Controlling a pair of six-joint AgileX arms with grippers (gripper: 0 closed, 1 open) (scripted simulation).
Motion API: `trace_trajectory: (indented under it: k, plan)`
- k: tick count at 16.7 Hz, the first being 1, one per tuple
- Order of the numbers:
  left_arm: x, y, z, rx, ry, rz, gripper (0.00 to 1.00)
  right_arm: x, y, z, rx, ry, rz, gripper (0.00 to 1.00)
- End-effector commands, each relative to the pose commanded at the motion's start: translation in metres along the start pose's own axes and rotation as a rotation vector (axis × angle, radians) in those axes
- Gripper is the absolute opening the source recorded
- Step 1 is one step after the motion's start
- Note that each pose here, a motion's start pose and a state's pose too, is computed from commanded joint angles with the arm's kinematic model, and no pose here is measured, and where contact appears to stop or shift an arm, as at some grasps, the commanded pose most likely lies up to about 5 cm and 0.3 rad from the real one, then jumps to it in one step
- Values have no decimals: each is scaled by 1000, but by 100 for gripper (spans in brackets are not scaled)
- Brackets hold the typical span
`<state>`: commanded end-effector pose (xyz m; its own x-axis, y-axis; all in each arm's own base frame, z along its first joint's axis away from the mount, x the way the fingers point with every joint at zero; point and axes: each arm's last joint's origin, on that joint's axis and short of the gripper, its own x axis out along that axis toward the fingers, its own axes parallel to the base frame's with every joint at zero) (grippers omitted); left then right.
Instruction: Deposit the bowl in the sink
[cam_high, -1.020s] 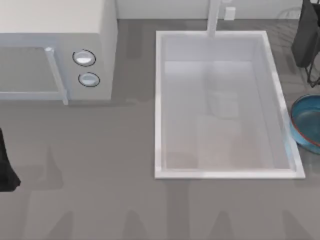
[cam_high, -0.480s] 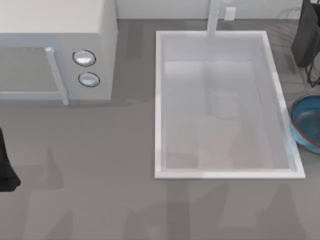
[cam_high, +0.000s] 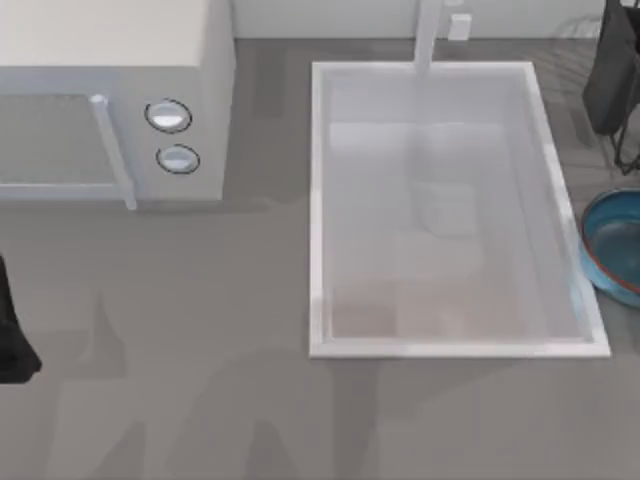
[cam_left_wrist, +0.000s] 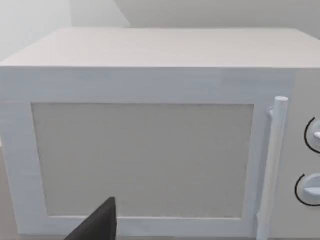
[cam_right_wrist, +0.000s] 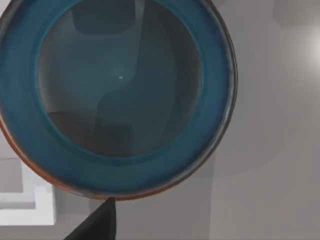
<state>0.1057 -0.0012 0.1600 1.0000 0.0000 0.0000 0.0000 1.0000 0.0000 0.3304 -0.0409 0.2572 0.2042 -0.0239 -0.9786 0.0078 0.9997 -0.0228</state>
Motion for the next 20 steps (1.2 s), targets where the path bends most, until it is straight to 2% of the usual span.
trace_trajectory:
  k: [4, 7, 14, 20]
  plan:
    - [0, 0, 0, 0, 0, 0, 100, 29, -11, 39, 4, 155, 25, 100]
    - [0, 0, 0, 0, 0, 0, 100, 40, -16, 51, 6, 202, 37, 100]
    - [0, 0, 0, 0, 0, 0, 100, 45, -14, 51, 4, 207, 38, 100]
    - [0, 0, 0, 0, 0, 0, 100, 111, -13, 41, 6, 195, 36, 100]
